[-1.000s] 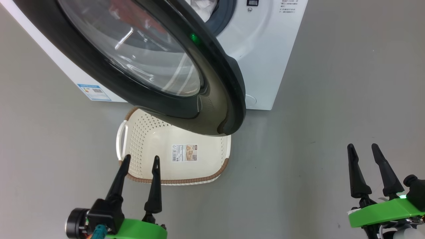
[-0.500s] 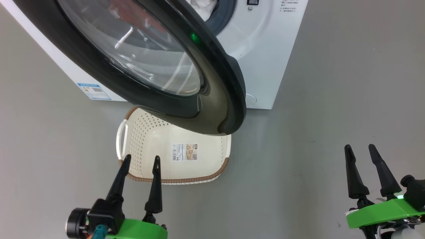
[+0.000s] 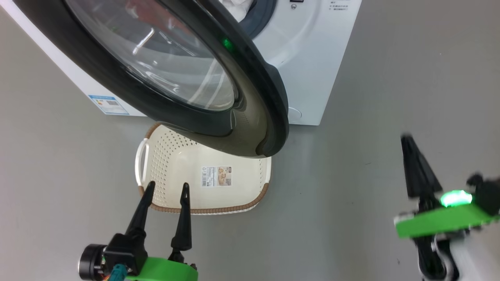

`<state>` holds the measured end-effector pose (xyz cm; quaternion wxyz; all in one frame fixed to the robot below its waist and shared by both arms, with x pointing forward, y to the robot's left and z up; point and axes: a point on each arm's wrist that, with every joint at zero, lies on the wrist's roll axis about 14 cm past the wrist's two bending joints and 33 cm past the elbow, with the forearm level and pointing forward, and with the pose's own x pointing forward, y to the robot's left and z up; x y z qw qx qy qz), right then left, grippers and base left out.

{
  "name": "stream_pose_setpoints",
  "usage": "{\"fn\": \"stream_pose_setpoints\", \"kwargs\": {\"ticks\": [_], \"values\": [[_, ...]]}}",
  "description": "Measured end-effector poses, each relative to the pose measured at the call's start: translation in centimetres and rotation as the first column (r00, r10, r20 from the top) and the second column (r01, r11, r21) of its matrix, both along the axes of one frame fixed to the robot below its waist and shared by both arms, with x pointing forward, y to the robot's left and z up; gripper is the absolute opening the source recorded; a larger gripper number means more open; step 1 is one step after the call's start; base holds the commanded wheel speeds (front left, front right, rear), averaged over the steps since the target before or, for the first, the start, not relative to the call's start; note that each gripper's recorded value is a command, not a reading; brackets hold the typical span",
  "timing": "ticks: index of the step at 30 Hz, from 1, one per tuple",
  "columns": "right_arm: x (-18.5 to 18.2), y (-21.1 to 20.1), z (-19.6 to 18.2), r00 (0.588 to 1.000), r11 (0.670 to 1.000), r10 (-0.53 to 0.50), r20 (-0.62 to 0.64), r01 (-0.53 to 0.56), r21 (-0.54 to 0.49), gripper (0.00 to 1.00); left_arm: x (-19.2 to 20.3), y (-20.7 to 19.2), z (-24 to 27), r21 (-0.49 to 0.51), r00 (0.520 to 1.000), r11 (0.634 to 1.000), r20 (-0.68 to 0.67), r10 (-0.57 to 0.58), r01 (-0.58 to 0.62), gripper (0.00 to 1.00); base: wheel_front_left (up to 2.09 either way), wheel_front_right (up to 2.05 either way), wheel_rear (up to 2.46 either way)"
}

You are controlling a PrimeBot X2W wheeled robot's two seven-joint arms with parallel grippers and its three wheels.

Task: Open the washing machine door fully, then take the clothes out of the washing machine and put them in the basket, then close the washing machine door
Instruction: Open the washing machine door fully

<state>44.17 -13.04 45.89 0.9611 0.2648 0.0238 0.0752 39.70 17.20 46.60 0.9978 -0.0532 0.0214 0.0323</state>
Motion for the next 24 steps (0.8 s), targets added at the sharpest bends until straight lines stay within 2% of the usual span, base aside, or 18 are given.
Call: {"fn": "stream_pose_setpoints", "kwargs": {"ticks": [6, 11, 16, 20, 21, 24], "values": [[3.8, 2.2, 5.7, 0.985, 0.986, 0.081, 0.151, -0.101, 0.134, 0.00, 0.1, -0.3, -0.2, -0.002, 1.000, 1.000, -0.004, -0.007, 0.007, 1.00, 0.00, 0.00, 0.00], [6.0, 4.8, 8.9, 0.951, 0.955, 0.212, 0.224, -0.250, 0.159, 0.00, 0.1, -0.4, -0.3, -0.002, 1.000, 1.000, -0.006, -0.013, 0.013, 1.00, 0.00, 0.00, 0.00], [7.4, 7.0, 11.5, 0.908, 0.911, 0.325, 0.266, -0.376, 0.170, 0.00, 0.0, -0.3, -0.3, -0.007, 1.000, 1.000, -0.008, -0.008, 0.008, 1.00, 0.00, 0.00, 0.00], [7.8, 9.3, 12.6, 0.875, 0.849, 0.412, 0.252, -0.470, 0.242, 0.00, 0.1, -0.1, -0.1, -0.010, 1.000, 1.000, -0.006, 0.002, -0.002, 1.00, 0.00, 0.00, 0.00], [8.0, 10.3, 13.0, 0.858, 0.809, 0.461, 0.228, -0.512, 0.288, 0.00, 0.1, -0.1, -0.3, -0.010, 1.000, 1.000, -0.011, 0.003, -0.003, 1.00, 0.00, 0.00, 0.00], [8.3, 11.7, 13.4, 0.824, 0.736, 0.538, 0.175, -0.561, 0.380, 0.00, 0.1, -0.1, -0.6, -0.011, 1.000, 1.000, -0.021, 0.003, -0.003, 1.00, 0.00, 0.00, 0.00]]}}
